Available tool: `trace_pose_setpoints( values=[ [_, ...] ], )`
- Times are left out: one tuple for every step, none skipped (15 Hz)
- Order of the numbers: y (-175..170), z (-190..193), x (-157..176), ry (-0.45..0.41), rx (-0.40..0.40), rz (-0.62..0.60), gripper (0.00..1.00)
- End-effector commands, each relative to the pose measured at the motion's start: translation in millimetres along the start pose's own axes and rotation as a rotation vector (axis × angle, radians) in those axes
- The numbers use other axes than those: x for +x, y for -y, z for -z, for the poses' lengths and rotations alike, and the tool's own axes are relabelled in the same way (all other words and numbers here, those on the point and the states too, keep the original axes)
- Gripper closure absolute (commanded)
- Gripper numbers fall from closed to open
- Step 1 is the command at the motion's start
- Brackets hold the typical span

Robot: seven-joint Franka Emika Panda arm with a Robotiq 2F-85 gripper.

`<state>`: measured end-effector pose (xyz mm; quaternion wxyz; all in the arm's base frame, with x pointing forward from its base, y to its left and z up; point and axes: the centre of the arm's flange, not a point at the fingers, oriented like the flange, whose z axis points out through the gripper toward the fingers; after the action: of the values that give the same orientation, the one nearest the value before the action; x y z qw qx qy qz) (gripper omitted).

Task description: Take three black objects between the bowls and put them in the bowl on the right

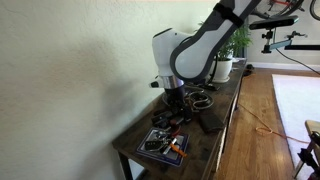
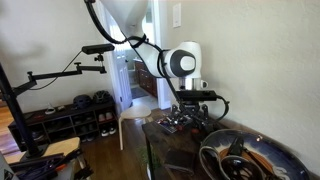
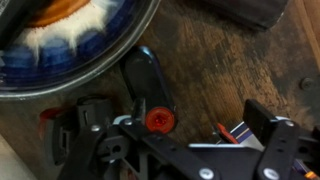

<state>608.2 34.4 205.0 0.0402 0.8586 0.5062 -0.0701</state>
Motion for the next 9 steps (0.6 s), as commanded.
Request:
trace_pose_setpoints(
  values=[
    [-9.8, -9.9, -5.1, -0.011, -0.008, 0.039, 0.0],
    [-12.1, -12.6, -5.3, -0.011, -0.006, 0.043, 0.0],
    [-14.6, -15.6, -5.1, -0.011, -0.004, 0.048, 0.0],
    [-16.8, -18.3, -5.1, -0.012, -0.002, 0.053, 0.0],
    [-19.7, -20.7, -4.5, -0.014, -0.002, 0.06, 0.0],
    [-22.4, -23.3, -3.6, -0.014, -0.001, 0.065, 0.0],
    [-25.2, -25.6, -2.9, -0.014, -0.002, 0.071, 0.0],
    [-28.4, -27.7, -2.1, -0.015, -0.003, 0.079, 0.0],
    [-31.7, -30.4, -1.5, -0.014, -0.002, 0.082, 0.0]
  ],
)
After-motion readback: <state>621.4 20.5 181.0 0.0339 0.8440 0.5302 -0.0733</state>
